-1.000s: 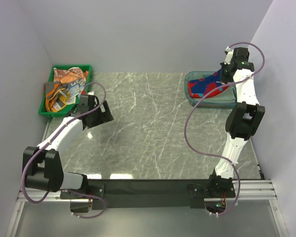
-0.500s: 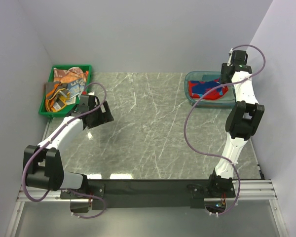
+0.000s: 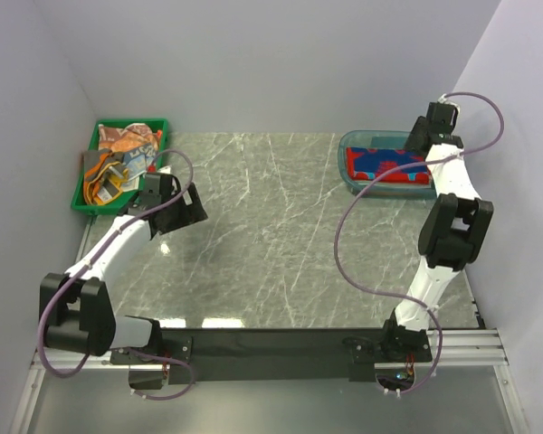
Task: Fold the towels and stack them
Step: Neatly place the folded towel into the bin, then grab crumpled towel
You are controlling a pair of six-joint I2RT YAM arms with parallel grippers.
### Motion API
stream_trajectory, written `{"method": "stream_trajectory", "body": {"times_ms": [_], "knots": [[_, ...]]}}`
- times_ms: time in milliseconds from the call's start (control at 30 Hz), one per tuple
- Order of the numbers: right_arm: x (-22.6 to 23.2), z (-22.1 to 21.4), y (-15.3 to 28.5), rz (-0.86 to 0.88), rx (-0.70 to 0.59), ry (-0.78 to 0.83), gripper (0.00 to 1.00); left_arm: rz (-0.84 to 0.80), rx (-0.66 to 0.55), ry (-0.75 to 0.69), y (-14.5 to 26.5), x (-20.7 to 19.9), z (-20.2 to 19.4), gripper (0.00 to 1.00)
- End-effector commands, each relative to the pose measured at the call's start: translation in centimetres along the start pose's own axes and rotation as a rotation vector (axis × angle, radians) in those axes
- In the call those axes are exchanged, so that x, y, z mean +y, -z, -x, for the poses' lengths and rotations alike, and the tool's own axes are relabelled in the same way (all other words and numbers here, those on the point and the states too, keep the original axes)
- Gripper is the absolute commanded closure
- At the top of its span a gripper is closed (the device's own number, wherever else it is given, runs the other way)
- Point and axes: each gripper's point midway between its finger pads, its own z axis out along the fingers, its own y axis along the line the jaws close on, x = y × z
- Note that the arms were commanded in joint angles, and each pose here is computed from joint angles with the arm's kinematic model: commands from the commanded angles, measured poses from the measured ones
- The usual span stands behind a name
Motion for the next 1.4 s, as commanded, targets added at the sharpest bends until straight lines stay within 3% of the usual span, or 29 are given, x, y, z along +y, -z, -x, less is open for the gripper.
{"method": "stream_trajectory", "body": {"times_ms": [0, 100, 167, 300, 533, 700, 800, 867, 900, 1067, 1300, 1367], "knots": [[4.9, 3.4, 5.4, 0.311, -0.134, -0.122, 0.42, -0.025, -0.083, 0.002, 1.8, -0.4, 1.9, 0.04], [6.7, 2.0, 9.0, 0.472, -0.155, -0.171, 0.38, -0.047, -0.120, 0.021, 2.6, -0.4, 2.7, 0.02], [7.2, 0.2, 10.2, 0.511, -0.127, -0.193, 0.27, -0.050, -0.146, 0.032, 3.2, -0.3, 3.3, 0.02], [9.3, -2.3, 14.9, 0.648, -0.094, -0.190, 0.19, -0.032, -0.181, 0.080, 3.7, 0.9, 4.4, 0.01], [11.8, -8.5, 21.2, 0.743, -0.065, -0.116, 0.12, 0.073, -0.265, 0.173, 4.3, 3.6, 7.8, 0.01], [12.7, -12.6, 23.7, 0.817, -0.052, -0.054, 0.11, 0.216, -0.368, 0.308, 5.0, 8.0, 13.2, 0.01], [13.8, -14.3, 24.5, 0.895, -0.030, -0.042, 0.11, 0.286, -0.413, 0.385, 3.7, 10.7, 16.5, 0.01], [14.5, -15.5, 25.0, 0.947, -0.008, -0.029, 0.11, 0.360, -0.383, 0.455, 0.7, 13.7, 17.9, 0.01], [14.7, -15.8, 25.1, 0.956, -0.002, -0.026, 0.11, 0.355, -0.422, 0.476, 1.5, 13.7, 19.3, 0.01], [15.3, -16.6, 25.8, 1.007, -0.003, -0.013, 0.11, 0.430, -0.459, 0.582, -2.5, 17.7, 23.7, 0.02], [16.2, -18.1, 25.9, 1.054, 0.028, 0.017, 0.12, 0.555, -0.512, 0.689, -7.7, 23.5, 26.4, 0.04], [16.5, -18.6, 25.7, 1.062, 0.048, 0.030, 0.12, 0.568, -0.502, 0.706, -9.7, 24.6, 26.5, 0.09]]}}
